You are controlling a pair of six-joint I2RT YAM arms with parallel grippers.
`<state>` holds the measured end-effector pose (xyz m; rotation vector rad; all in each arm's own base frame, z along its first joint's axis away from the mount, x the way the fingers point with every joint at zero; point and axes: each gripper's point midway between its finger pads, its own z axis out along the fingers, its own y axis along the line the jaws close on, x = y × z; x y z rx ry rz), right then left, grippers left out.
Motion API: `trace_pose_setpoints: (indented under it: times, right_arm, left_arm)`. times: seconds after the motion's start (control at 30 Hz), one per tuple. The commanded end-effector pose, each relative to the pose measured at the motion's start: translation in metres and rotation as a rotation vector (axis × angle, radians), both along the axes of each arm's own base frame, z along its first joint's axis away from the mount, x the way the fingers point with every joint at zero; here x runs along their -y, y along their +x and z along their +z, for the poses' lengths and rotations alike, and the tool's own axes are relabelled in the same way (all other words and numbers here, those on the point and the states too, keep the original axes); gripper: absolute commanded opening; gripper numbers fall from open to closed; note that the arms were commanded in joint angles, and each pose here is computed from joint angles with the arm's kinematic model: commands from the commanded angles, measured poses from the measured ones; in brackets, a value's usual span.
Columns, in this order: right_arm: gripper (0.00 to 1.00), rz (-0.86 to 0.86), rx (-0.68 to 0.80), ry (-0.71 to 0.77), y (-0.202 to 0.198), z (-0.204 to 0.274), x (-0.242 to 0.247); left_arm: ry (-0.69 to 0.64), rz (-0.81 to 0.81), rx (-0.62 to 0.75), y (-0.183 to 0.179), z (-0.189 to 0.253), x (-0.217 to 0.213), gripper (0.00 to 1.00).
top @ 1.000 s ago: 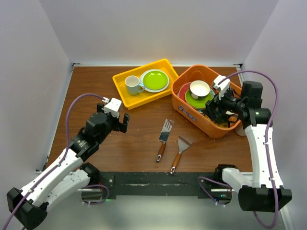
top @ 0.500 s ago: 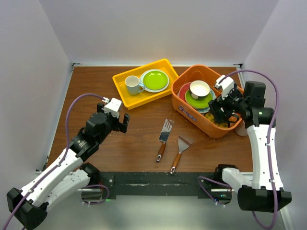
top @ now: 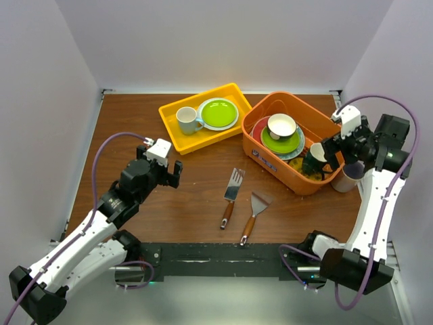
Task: Place the mixed dishes into the plastic bin
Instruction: Pick up the cup at the center of the board.
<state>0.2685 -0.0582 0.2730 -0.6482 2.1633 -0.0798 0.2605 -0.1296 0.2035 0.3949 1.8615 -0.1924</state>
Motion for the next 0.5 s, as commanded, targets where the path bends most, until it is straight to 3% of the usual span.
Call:
trace_pose_setpoints:
  times: [0.0,0.47]
  right_arm:
    - [0.99,0.024,0.010,-0.020,-0.008,0.011,0.009]
    - [0.99,-0.008,-0.049,-0.028,-0.032,0.006,0.044]
  left_arm:
    - [-0.038,-0.003,0.046,0.003,0.013,0.002,1.00]
    - [-0.034,-0.002,0.045,0.004,0.013,0.002,1.00]
